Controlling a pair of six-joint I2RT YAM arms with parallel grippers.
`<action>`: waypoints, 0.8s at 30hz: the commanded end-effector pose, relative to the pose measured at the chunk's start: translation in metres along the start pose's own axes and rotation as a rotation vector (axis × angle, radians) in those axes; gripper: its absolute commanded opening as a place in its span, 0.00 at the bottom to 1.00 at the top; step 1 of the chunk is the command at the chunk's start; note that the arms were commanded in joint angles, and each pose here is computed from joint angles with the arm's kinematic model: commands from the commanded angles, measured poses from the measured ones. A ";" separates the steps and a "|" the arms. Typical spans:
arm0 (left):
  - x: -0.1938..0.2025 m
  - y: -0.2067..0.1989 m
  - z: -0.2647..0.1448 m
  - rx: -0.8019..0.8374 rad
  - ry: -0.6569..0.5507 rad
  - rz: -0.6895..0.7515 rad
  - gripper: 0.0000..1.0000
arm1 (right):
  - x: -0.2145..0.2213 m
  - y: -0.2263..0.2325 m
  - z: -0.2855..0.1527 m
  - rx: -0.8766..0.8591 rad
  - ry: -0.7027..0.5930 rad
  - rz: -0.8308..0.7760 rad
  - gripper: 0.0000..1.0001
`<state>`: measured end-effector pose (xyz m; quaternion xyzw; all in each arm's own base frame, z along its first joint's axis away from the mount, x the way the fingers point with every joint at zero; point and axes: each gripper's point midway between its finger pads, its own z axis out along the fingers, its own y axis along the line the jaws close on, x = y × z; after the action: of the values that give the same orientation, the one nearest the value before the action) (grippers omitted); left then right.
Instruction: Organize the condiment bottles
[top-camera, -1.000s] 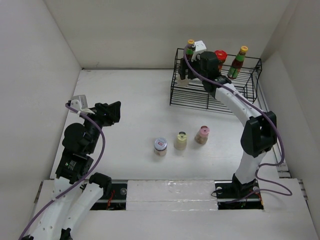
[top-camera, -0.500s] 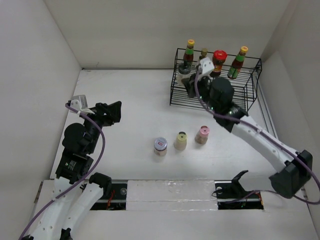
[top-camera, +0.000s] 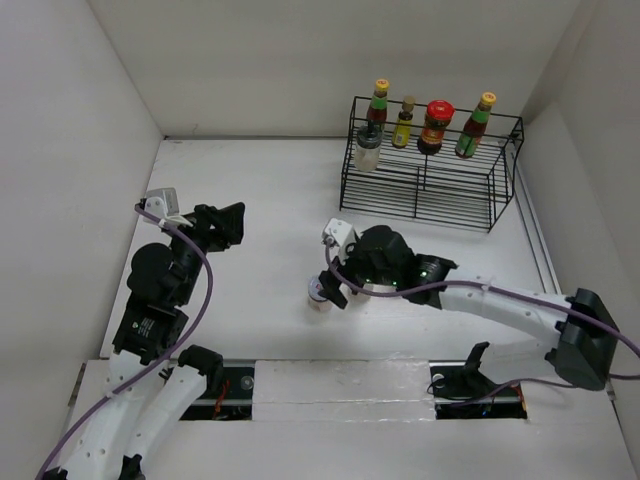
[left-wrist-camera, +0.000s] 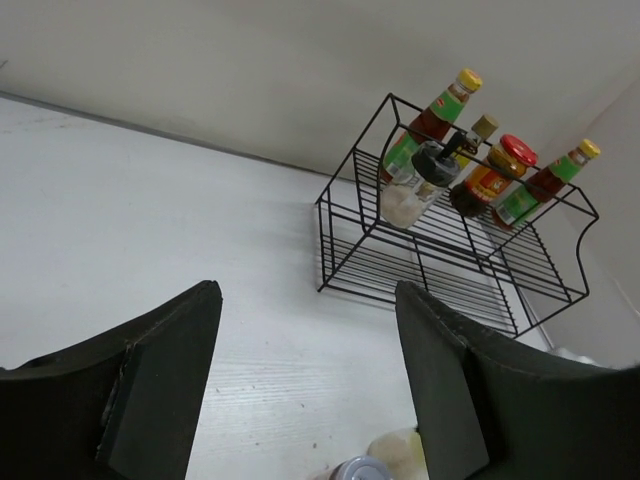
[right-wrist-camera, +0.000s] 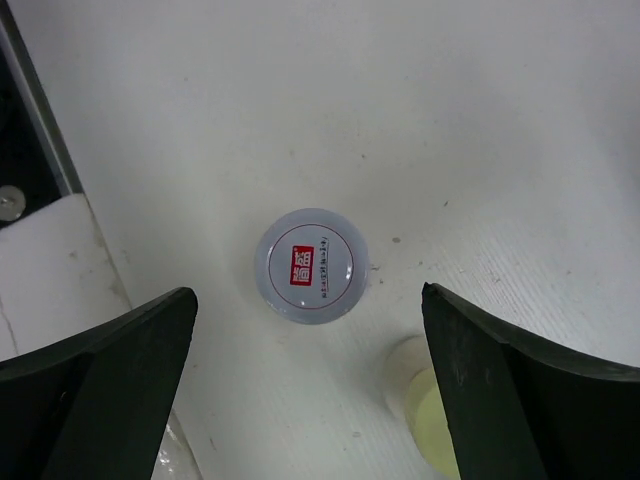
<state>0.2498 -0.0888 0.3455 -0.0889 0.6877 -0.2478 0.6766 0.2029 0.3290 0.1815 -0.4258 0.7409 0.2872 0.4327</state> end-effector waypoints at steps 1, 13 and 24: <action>-0.011 -0.006 0.002 0.024 -0.034 -0.003 0.66 | 0.016 0.008 0.023 -0.024 0.111 -0.044 1.00; -0.014 -0.009 -0.003 0.041 -0.046 -0.005 0.70 | 0.045 0.001 0.064 0.007 0.218 -0.042 0.96; -0.016 -0.012 -0.003 0.053 -0.050 -0.006 0.70 | -0.027 -0.011 0.053 0.088 0.005 -0.077 0.43</action>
<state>0.2485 -0.0915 0.3458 -0.0832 0.6880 -0.2534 0.6750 0.2158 0.3507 0.0943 -0.4607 0.7911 0.2108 0.3428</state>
